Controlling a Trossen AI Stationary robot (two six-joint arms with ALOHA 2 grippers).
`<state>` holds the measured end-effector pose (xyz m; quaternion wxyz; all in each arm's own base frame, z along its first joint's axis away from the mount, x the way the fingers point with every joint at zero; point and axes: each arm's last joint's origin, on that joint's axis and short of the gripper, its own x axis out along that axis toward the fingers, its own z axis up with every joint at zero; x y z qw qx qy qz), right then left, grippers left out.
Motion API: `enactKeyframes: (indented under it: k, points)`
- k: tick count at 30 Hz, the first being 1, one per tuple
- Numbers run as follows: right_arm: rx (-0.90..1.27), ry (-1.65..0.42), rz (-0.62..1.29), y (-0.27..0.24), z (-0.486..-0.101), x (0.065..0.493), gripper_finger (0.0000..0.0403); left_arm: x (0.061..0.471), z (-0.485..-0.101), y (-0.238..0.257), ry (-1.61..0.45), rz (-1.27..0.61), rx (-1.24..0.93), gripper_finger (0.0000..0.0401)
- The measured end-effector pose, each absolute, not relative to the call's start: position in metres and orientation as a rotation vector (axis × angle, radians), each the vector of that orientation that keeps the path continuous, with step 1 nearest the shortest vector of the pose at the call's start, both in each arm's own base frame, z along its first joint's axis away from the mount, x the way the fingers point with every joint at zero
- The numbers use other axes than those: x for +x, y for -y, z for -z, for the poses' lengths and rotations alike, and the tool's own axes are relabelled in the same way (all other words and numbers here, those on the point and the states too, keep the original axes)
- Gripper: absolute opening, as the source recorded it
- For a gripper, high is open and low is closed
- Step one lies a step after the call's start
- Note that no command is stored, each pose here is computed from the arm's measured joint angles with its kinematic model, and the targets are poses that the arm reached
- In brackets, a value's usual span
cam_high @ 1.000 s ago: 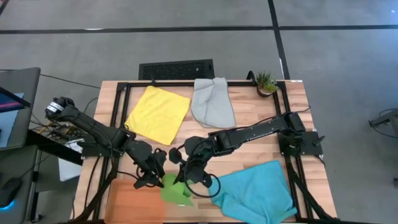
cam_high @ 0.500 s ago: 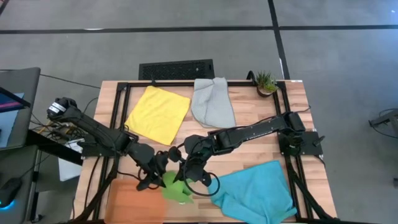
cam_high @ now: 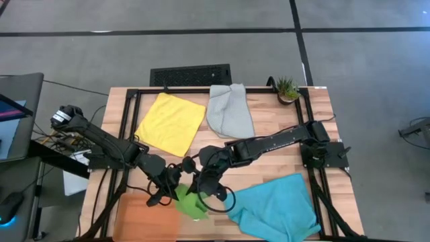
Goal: Fold microfiber towels
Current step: Put the folded green towel into the orange bin
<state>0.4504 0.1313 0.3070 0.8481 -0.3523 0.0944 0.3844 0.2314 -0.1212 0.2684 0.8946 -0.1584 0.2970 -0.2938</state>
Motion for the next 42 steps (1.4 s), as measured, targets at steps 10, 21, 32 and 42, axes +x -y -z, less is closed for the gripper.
enactKeyframes:
  k: [10, 21, 32, 42]
  points:
    - [-0.703, -0.259, -0.71, -0.129, -0.307, 0.452, 0.0068, 0.222, -0.275, 0.115, -0.624, 0.554, -0.331, 0.0001]
    - [-0.686, -0.228, -0.701, -0.133, -0.31, 0.452, 0.0127, 0.19, -0.293, 0.108, -0.648, 0.512, -0.417, 0.0]
    - [-0.73, -0.269, -0.576, -0.13, -0.31, 0.454, 0.0203, 0.166, -0.305, 0.117, -0.594, 0.498, -0.429, 0.0]
    - [-0.737, -0.286, -0.557, -0.129, -0.309, 0.454, 0.0206, 0.154, -0.307, 0.127, -0.596, 0.483, -0.452, 0.0]
